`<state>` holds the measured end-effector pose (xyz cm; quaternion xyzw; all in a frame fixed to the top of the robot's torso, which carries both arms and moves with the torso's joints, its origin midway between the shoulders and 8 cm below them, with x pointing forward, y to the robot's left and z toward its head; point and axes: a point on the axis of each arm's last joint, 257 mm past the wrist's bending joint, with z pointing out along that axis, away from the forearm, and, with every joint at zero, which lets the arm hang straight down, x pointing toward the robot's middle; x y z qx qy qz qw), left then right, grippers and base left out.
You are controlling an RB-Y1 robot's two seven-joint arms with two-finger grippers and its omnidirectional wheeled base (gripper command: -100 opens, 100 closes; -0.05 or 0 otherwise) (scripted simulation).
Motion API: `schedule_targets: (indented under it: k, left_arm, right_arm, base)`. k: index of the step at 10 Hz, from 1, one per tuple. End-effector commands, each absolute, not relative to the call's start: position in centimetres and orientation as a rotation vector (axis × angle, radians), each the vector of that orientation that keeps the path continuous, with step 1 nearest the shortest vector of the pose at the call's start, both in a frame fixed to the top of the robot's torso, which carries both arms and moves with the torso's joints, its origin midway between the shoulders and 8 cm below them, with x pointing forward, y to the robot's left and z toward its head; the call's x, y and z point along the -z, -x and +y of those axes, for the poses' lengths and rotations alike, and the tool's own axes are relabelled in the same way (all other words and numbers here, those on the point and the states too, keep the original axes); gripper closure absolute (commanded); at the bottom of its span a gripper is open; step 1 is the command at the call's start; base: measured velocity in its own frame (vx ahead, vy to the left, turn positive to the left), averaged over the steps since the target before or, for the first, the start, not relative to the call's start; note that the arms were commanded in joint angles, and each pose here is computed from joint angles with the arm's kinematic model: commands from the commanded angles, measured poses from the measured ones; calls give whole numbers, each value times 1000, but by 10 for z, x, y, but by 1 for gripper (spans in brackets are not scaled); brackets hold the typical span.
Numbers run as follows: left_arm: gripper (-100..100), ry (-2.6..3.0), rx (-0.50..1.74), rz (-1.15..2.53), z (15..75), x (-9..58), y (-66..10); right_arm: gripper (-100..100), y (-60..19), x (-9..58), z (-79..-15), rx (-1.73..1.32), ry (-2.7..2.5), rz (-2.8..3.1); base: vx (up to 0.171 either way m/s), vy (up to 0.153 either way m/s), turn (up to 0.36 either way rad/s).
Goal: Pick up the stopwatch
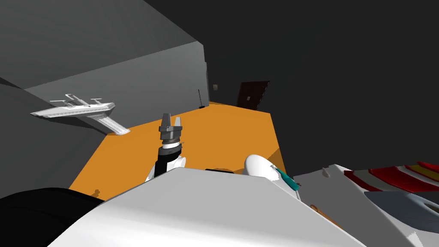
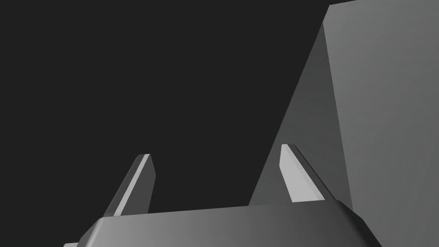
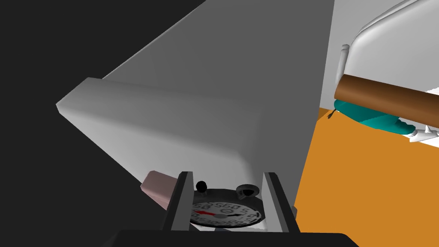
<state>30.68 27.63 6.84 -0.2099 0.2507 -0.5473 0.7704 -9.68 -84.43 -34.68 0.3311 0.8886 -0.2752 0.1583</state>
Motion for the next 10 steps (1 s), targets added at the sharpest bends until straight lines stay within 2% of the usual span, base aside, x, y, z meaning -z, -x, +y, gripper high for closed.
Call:
schedule_targets:
  k: [1,3,7,10]
  left_arm:
    - [0,455,1187,544,276,-68,-307]
    - [0,455,1187,544,276,-68,-307]
    - [0,455,1187,544,276,-68,-307]
    - [0,455,1187,544,276,-68,-307]
  right_arm:
    - [100,99,345,-841,770,-910,2551]
    - [100,98,345,-841,774,-892,2559]
    - [100,98,342,-837,754,-816,2574]
    - [100,97,338,-833,734,-747,2581]
  base:
    - [215,-72,-338]
    - [115,-10,-33]
    - [84,-22,-149]
    - [128,-16,-159]
